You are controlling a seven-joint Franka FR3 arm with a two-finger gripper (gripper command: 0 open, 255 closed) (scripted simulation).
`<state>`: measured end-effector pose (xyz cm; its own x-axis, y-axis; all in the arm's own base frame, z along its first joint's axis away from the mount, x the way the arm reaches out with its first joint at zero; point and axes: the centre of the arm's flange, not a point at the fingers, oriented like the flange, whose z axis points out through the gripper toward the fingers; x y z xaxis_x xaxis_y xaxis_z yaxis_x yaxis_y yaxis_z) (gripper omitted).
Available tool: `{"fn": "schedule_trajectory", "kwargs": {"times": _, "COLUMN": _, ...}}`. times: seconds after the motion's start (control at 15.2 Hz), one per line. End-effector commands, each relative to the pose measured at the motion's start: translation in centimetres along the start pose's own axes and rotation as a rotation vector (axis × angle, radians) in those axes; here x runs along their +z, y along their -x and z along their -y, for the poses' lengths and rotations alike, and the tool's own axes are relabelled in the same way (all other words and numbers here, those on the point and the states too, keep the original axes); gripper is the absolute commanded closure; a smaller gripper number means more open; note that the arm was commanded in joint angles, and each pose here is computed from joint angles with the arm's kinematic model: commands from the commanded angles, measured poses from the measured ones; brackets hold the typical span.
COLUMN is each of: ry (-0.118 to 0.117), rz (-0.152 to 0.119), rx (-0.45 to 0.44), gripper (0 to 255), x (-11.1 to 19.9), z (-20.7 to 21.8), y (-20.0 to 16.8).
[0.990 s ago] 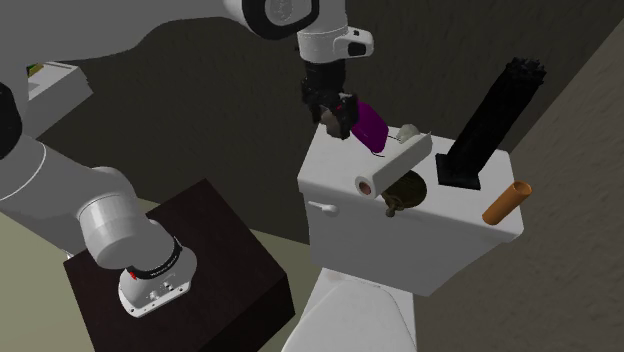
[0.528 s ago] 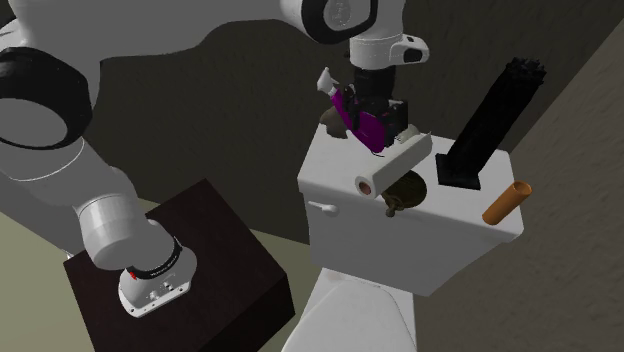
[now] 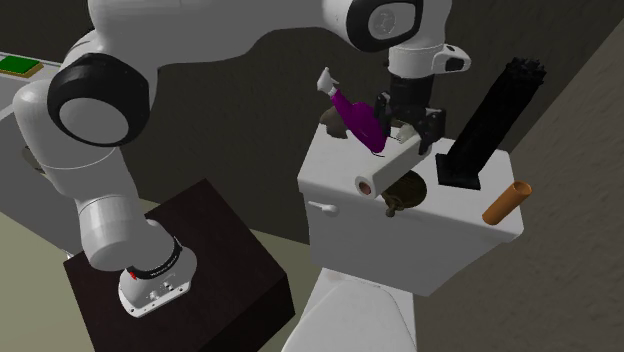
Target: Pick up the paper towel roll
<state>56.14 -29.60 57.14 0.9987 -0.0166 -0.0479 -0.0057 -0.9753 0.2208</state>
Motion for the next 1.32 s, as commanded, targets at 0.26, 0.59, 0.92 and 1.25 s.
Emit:
{"fn": "schedule_trajectory", "kwargs": {"times": 0.26, "ry": 0.000, "rz": 0.000, "rx": -0.001, "gripper": 0, "x": 2.9, "z": 0.6, "y": -0.2}}
{"fn": "schedule_trajectory", "kwargs": {"times": 0.59, "ry": 0.000, "rz": 0.000, "rx": -0.001, "gripper": 255, "x": 2.9, "z": 0.5, "y": -0.3}}
{"fn": "schedule_trajectory", "kwargs": {"times": 0.92, "ry": 0.000, "rz": 0.000, "rx": -0.001, "gripper": 255, "x": 2.9, "z": 0.5, "y": -0.3}}
{"fn": "schedule_trajectory", "kwargs": {"times": 1.25, "ry": 0.000, "rz": 0.000, "rx": -0.001, "gripper": 255, "x": 0.9, "z": 0.1, "y": -0.1}}
